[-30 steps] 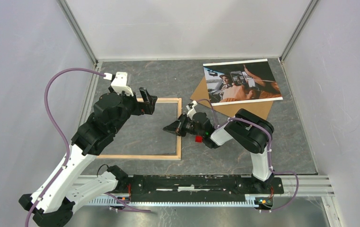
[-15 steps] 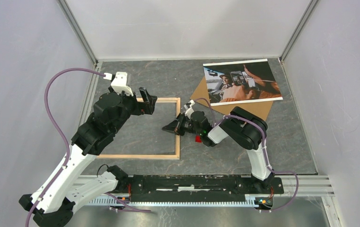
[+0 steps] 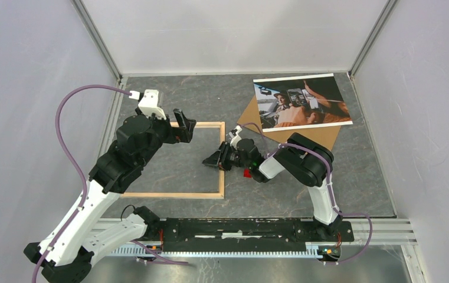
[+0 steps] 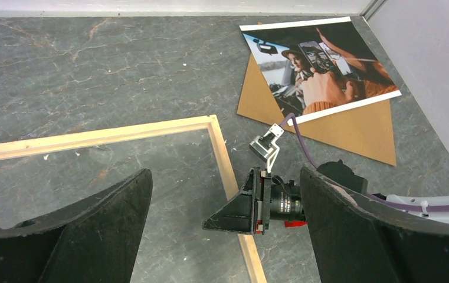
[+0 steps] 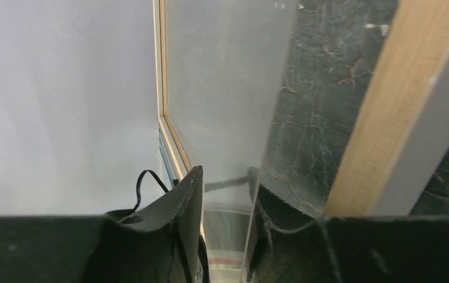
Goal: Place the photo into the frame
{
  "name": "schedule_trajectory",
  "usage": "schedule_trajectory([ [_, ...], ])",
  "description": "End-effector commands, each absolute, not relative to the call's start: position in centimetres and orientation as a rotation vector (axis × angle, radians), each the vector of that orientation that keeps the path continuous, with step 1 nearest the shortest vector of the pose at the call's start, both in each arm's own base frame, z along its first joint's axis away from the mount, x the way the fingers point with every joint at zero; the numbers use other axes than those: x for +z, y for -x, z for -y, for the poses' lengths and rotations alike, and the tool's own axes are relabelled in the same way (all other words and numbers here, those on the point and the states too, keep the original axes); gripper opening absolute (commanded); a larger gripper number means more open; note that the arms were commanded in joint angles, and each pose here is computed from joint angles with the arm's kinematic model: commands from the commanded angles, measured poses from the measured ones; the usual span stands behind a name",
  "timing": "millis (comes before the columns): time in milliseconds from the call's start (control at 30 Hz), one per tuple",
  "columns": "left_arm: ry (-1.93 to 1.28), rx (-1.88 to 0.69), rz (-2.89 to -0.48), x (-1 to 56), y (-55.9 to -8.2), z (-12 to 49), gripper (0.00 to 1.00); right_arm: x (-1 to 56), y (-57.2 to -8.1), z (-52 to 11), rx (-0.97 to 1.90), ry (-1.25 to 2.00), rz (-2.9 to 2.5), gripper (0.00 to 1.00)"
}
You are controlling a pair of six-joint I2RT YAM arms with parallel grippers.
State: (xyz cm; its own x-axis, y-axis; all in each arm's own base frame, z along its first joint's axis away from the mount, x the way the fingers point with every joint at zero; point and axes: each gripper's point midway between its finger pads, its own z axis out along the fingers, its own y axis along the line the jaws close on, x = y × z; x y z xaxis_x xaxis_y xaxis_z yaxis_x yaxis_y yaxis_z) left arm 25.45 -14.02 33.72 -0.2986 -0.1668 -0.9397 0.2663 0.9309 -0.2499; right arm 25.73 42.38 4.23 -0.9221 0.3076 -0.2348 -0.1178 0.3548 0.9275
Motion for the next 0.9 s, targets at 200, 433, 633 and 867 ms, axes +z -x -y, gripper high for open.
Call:
schedule_trajectory([
  [200,-0.075,-0.468,-1.786,34.7,-25.8,14.6,1.00,6.7,-27.0,-42.6,1.476,-0.041,-2.220,0.55],
  [433,-0.077,-0.475,-1.791,34.6,-25.8,14.7,1.00,6.5,-27.2,-41.7,1.335,0.026,-2.269,0.70],
  [633,-0.077,-0.478,-1.794,34.4,-25.9,14.8,1.00,6.5,-27.1,-40.5,1.201,0.075,-2.293,0.75],
  [867,-0.077,-0.472,-1.805,34.0,-26.1,14.8,1.00,7.2,-27.0,-39.2,1.103,0.135,-2.291,0.76],
])
